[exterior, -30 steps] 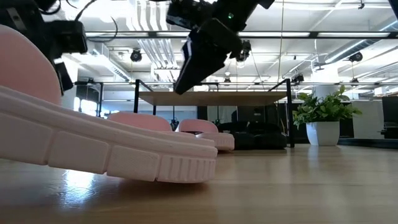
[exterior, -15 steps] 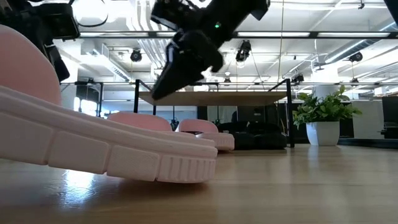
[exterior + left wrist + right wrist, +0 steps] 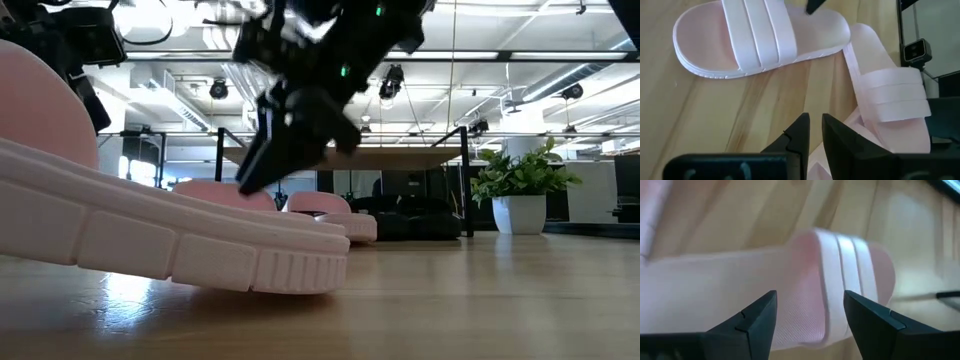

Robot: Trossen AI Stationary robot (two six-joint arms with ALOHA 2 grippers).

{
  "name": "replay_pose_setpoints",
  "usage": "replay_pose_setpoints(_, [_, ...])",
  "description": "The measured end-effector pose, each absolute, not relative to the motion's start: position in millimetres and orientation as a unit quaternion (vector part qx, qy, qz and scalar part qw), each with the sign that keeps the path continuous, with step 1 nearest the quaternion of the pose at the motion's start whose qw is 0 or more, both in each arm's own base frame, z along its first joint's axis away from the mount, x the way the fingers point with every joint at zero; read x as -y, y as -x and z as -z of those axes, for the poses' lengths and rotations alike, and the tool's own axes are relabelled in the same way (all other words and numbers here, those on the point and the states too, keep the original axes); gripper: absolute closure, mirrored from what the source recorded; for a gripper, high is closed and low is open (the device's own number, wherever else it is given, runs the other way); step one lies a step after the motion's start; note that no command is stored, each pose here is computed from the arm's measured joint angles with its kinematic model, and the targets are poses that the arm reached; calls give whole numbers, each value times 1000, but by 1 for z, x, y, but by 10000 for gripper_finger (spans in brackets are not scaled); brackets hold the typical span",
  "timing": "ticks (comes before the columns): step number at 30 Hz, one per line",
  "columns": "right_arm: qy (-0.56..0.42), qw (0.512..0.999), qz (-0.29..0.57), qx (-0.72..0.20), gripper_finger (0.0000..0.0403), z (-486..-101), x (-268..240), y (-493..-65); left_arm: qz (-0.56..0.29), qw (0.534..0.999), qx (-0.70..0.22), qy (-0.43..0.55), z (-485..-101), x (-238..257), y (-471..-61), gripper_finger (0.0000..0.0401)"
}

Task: Pick and place slides into the shelf
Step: Put the pink slipper on the shelf

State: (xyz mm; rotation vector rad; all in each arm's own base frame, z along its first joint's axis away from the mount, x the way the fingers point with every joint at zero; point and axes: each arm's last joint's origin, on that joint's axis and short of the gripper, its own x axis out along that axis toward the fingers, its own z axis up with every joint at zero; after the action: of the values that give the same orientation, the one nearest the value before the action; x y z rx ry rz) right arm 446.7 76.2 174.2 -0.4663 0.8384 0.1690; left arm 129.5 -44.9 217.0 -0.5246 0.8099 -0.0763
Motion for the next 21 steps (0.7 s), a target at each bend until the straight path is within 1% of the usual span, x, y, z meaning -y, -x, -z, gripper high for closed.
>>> replay_pose_setpoints(2, [231,878,-73,-412,181,-165,-75,-448,36,885,-390,252,-217,45,-130,365])
replay_pose_setpoints(7, [260,876,-1,-407,181,-158,-71,-454,37,885,-389,252,-217,45,-130,365])
replay_pose_setpoints(12, [255,878,15,-404,182,-159,-64,-458,36,885,-391,252,-217,45,-130,365])
replay_pose_setpoints(14, [253,879,17,-404,189,-160,-63,-458,36,885,-391,251,-216,45,-130,365])
replay_pose_setpoints(17, [234,883,25,-405,223,-161,-61,-459,35,884,-394,251,-215,45,-130,365])
replay_pose_setpoints(19, [221,886,30,-406,262,-164,-61,-460,34,883,-395,250,-215,45,-131,365])
replay_pose_setpoints(21, [213,885,31,-413,309,-167,-61,-460,34,883,-396,250,-215,45,-131,365])
